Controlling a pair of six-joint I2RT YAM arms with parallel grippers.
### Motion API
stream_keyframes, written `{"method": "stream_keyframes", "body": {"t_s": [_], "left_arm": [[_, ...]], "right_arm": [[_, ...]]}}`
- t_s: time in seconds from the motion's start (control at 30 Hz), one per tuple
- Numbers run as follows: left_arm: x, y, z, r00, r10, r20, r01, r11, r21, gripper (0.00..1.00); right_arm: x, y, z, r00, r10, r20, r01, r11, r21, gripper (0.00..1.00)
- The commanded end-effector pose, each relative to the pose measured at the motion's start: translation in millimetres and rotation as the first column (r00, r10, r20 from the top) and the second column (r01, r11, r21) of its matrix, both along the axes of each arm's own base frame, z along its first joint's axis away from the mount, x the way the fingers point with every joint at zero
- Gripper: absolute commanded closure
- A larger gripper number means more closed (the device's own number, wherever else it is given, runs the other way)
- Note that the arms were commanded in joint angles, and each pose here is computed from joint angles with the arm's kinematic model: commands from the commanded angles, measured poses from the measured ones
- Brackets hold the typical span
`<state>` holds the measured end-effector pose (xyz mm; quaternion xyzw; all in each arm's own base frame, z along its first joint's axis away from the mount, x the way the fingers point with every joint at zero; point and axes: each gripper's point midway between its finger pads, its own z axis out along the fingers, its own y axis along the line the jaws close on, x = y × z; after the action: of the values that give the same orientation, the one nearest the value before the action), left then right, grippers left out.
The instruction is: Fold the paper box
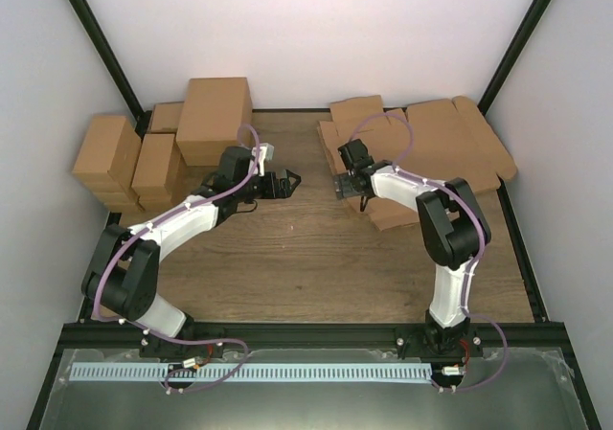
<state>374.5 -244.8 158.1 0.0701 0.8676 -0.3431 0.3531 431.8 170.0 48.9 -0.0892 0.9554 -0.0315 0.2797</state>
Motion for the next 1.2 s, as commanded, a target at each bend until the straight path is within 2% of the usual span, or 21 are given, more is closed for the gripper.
{"method": "stream_keyframes", "body": {"t_s": [0.0,0.3,0.47,0.63,0.7,0.87,1.07,1.17], "left_arm": [[-1.0,-0.8,10.3,0.999,-0.004,0.032,0.004,1.000,-0.008,0.01],[-0.9,-2.4,11.7,0.999,-0.008,0.031,0.009,1.000,-0.017,0.01],[-0.7,-2.7,11.5,0.999,-0.011,0.032,0.012,1.000,-0.015,0.01],[-0.7,-3.7,10.8,0.999,-0.014,0.030,0.015,1.000,-0.019,0.01],[-0.7,-3.3,10.0,0.999,-0.014,0.029,0.015,1.000,-0.018,0.01],[-0.8,-3.8,8.7,1.000,-0.017,0.025,0.017,1.000,-0.018,0.01],[-2.1,-1.9,8.9,1.000,-0.013,0.025,0.014,1.000,-0.007,0.01],[-3.0,-1.7,10.3,1.000,-0.013,0.020,0.013,1.000,-0.008,0.01]], "right_arm": [[2.5,-17.4,23.8,0.997,-0.055,0.058,0.057,0.998,-0.029,0.10],[-2.6,-39.0,24.5,0.991,-0.117,0.071,0.126,0.982,-0.141,0.43],[-7.6,-47.9,25.3,0.983,-0.161,0.087,0.175,0.963,-0.207,0.50],[-11.1,-59.7,18.8,0.976,-0.202,0.084,0.217,0.939,-0.265,0.53],[-12.3,-51.1,12.2,0.983,-0.176,0.056,0.184,0.957,-0.225,0.53],[-14.3,-21.2,6.6,0.997,-0.081,0.003,0.081,0.994,-0.079,0.62],[-10.5,-13.2,16.6,0.999,-0.044,0.011,0.045,0.998,-0.054,0.86],[-9.0,-14.0,32.5,0.998,-0.039,0.043,0.042,0.998,-0.054,0.88]]}}
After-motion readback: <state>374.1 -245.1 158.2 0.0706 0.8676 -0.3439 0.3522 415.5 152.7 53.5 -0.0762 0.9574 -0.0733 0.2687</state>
